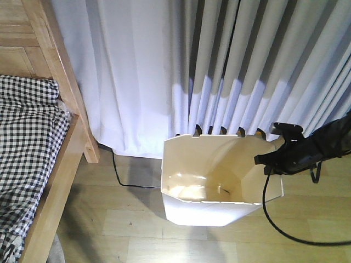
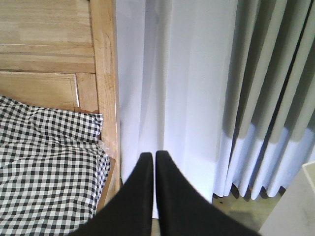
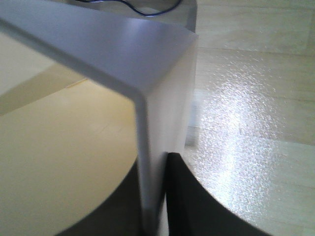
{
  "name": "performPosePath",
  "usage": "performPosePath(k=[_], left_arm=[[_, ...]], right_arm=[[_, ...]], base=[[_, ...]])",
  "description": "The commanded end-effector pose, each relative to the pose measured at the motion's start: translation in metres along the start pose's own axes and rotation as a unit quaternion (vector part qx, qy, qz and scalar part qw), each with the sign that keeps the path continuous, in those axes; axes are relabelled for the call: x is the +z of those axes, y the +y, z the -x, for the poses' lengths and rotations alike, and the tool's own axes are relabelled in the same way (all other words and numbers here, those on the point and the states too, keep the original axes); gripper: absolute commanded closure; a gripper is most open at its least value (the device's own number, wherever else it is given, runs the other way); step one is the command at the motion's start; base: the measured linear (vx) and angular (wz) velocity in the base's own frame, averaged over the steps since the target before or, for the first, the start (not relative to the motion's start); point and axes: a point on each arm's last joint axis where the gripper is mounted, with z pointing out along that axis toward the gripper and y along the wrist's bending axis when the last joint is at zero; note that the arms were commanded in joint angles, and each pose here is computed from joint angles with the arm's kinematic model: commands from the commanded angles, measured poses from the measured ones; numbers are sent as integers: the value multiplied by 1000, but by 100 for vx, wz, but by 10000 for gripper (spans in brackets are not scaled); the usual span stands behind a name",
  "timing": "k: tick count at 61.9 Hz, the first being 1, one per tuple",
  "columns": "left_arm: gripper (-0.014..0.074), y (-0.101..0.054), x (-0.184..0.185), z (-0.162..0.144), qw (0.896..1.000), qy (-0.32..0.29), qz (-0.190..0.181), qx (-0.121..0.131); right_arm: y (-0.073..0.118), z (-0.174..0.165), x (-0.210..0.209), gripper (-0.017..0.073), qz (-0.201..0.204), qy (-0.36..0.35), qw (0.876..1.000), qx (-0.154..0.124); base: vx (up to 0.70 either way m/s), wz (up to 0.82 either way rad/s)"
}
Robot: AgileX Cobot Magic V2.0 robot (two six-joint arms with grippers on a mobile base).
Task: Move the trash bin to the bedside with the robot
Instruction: 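Lower the bin to the floor beside the bed with the right gripper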
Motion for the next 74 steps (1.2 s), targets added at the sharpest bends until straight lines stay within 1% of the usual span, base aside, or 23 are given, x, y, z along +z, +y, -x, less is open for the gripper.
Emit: performPosePath(k=[1, 6, 28, 44, 51, 65, 74], left_arm=[[599, 0, 2, -3, 1000, -25, -3, -6], [599, 0, 2, -3, 1000, -25, -3, -6], [599, 0, 2, -3, 1000, -25, -3, -6], [599, 0, 2, -3, 1000, -25, -3, -6], [599, 0, 2, -3, 1000, -25, -3, -6], [599, 0, 2, -3, 1000, -25, -3, -6], [599, 0, 2, -3, 1000, -25, -3, -6]], right_arm=[[7, 19, -6, 565, 46, -19, 998, 29], [4, 23, 8, 565, 55, -12, 998, 31], [-14, 32, 61, 565, 56, 3, 998, 43], [-23, 35, 92, 565, 56, 5, 997, 49], [-26, 38, 105, 565, 58, 4, 997, 59], [-28, 45, 130, 564, 94, 12, 993, 75], [-31, 49, 140, 564, 97, 6, 993, 71]], base=[[0, 0], [0, 0], [0, 0], [0, 0], [0, 0], [0, 0], [0, 0]])
